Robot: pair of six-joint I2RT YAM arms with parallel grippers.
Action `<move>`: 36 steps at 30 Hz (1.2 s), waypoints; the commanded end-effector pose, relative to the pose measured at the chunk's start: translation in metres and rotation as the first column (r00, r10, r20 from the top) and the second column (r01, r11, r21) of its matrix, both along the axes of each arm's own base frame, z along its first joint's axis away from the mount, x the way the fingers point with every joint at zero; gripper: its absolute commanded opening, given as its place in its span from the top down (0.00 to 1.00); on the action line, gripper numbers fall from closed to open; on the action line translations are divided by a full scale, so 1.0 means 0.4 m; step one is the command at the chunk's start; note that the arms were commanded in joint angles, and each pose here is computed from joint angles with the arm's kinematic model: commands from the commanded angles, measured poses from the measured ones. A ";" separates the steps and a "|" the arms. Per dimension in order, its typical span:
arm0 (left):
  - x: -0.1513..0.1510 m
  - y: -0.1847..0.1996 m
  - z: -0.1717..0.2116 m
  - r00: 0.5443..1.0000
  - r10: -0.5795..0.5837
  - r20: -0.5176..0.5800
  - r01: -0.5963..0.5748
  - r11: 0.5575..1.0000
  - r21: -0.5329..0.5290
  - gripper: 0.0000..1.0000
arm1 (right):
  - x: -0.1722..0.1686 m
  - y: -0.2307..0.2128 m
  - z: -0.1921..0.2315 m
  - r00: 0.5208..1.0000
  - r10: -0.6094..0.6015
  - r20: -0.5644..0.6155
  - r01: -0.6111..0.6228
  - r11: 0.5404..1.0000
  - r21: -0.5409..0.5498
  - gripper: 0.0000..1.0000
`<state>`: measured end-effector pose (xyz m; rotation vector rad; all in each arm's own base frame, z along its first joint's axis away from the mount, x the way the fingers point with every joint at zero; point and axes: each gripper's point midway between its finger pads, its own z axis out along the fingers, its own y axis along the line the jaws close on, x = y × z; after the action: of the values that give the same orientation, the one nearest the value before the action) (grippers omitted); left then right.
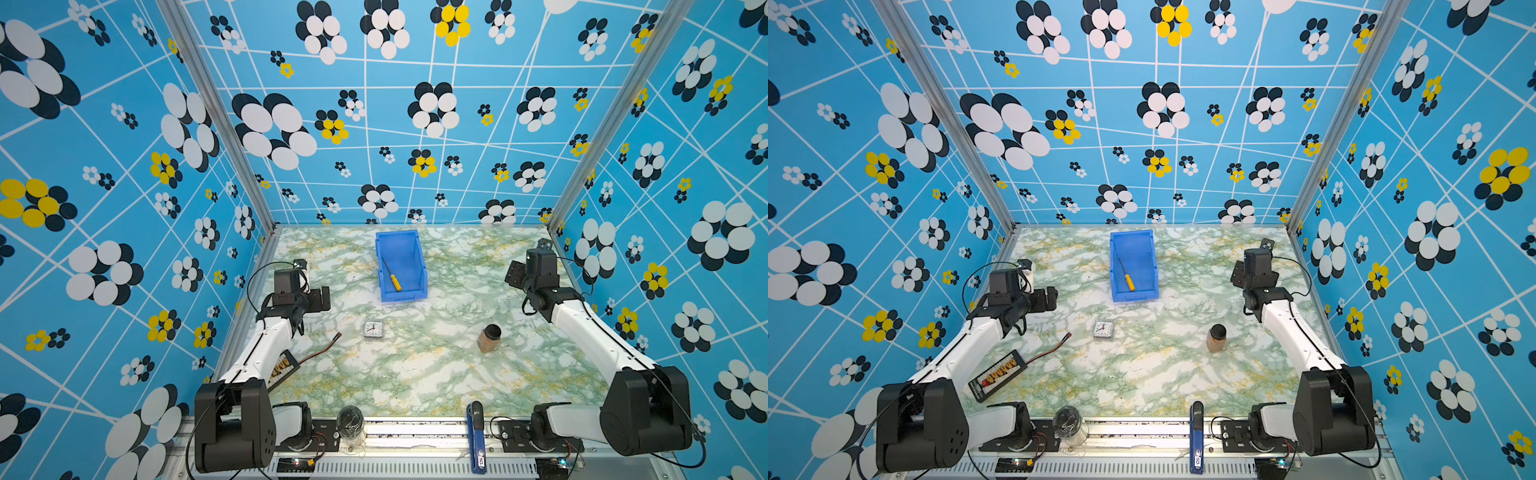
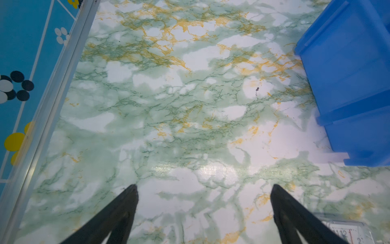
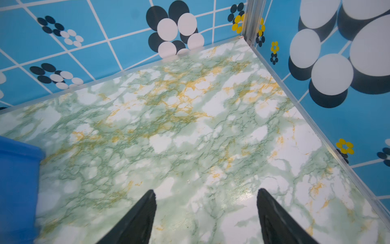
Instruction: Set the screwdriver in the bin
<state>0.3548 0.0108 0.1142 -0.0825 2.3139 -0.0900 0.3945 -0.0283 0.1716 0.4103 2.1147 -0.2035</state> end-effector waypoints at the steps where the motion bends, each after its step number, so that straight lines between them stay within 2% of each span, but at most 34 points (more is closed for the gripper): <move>1: 0.044 0.024 0.037 0.981 0.071 0.181 -0.069 0.997 -0.019 0.01 | 0.011 -0.044 0.038 0.984 -0.039 0.172 0.058 0.993 -0.105 0.22; 5: 0.052 0.028 0.021 0.964 0.082 0.253 -0.079 0.997 -0.025 0.01 | -0.029 -0.068 0.000 0.978 -0.075 0.196 0.103 0.985 -0.137 0.22; 8: 0.052 0.035 0.011 0.952 0.086 0.293 -0.089 0.996 -0.003 0.01 | -0.047 -0.057 -0.029 0.979 -0.029 0.202 0.061 0.986 -0.152 0.22; 15: 0.048 0.046 0.032 0.889 0.097 0.448 -0.112 0.994 0.006 0.01 | -0.059 -0.042 -0.106 0.984 0.013 0.179 0.013 0.989 -0.146 0.20; 21: 0.046 0.036 0.011 0.862 0.101 0.497 -0.110 0.994 -0.012 0.01 | -0.063 -0.045 -0.117 0.975 0.017 0.222 0.019 0.987 -0.159 0.20; 28: 0.041 -0.014 -0.020 0.845 0.015 0.534 -0.056 0.997 0.060 0.01 | -0.031 -0.038 -0.149 0.967 0.050 0.249 -0.007 0.985 -0.173 0.19; 29: 0.037 -0.015 -0.018 0.843 0.014 0.538 -0.063 0.995 0.072 0.01 | -0.022 -0.026 -0.169 0.972 0.083 0.221 -0.044 0.984 -0.175 0.17; 30: 0.035 -0.013 -0.017 0.837 0.019 0.547 -0.071 0.995 0.073 0.01 | -0.012 -0.015 -0.181 0.973 0.107 0.205 -0.072 0.983 -0.171 0.03; 31: 0.035 -0.016 -0.014 0.831 0.012 0.556 -0.065 0.995 0.075 0.01 | -0.015 -0.018 -0.180 0.968 0.103 0.231 -0.064 0.983 -0.171 0.01; 36: 0.034 -0.022 -0.015 0.835 0.001 0.551 -0.050 0.996 0.074 0.01 | -0.021 -0.028 -0.186 0.974 0.078 0.211 -0.042 0.984 -0.170 0.01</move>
<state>0.3677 0.0015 0.0991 -0.0493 1.7743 -0.0181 0.3820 -0.0395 0.0844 0.2589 1.9253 -0.3015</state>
